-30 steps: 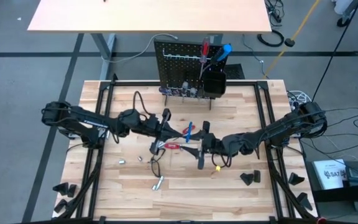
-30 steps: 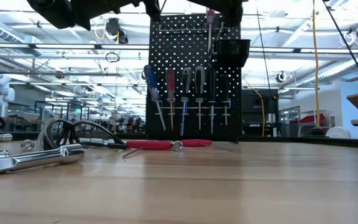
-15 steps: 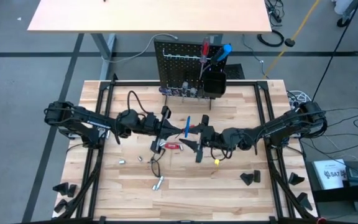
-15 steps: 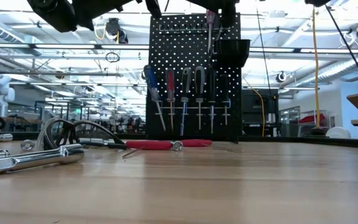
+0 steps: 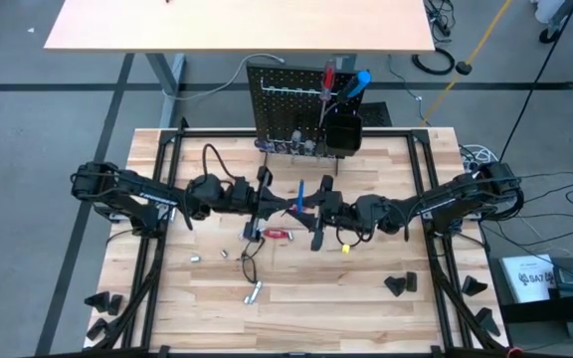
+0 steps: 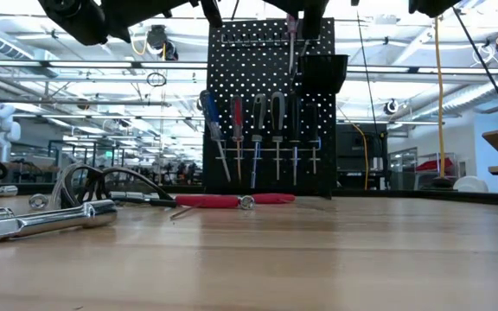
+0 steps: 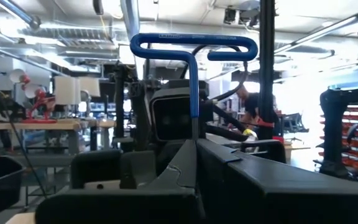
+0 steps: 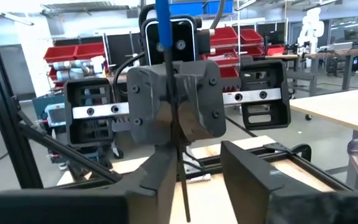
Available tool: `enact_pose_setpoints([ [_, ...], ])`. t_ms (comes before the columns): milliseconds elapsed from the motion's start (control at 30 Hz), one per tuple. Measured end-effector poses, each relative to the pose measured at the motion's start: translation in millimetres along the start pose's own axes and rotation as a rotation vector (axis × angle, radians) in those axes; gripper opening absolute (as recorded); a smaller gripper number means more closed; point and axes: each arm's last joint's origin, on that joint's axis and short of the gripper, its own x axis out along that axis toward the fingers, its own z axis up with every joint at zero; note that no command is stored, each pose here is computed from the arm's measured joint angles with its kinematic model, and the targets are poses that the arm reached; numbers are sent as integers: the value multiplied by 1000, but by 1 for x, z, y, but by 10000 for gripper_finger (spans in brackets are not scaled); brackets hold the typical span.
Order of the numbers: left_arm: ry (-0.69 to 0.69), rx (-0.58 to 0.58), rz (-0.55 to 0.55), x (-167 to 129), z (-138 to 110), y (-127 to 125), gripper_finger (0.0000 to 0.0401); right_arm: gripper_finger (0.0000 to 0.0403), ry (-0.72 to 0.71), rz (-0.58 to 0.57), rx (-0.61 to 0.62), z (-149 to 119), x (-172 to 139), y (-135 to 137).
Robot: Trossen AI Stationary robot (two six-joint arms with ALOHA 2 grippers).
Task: Hang tools onto peg board
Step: Hang the blue pick tool onto the peg board
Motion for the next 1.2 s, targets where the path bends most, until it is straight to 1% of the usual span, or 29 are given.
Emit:
enact_pose_setpoints([
  [133, -1, 20, 12, 0, 0, 1, 0, 70, -7, -2, 0, 1, 1, -1],
  [267, 0, 28, 32, 0, 0, 1, 0, 17, -8, -1, -5, 1, 1, -1],
  [300, 0, 28, 33, 0, 0, 2, 0, 9, -8, 4, -11, 1, 1, -1],
  [467, 12, 27, 32, 0, -1, 1, 0, 3, -10, 22, -16, 1, 1, -1],
  [567, 49, 56, 43, 0, -4, 2, 12, 2, 13, 17, -5, -1, 1, -1],
  [767, 126, 54, 28, -1, -12, 2, 65, 1, 126, 6, 42, -12, 0, -1],
  [867, 198, 29, 10, -2, -19, 1, 99, 1, 215, 6, 52, -21, -4, 4],
  [1000, 301, -41, 16, -4, -29, 1, 136, 1, 289, 7, 78, -29, -9, 9],
  [1100, 343, -50, 18, -6, -33, 1, 150, 1, 314, -6, 80, -32, -10, 10],
  [1200, 360, -54, 19, -6, -34, 1, 153, 0, 316, -8, 80, -32, -10, 10],
])
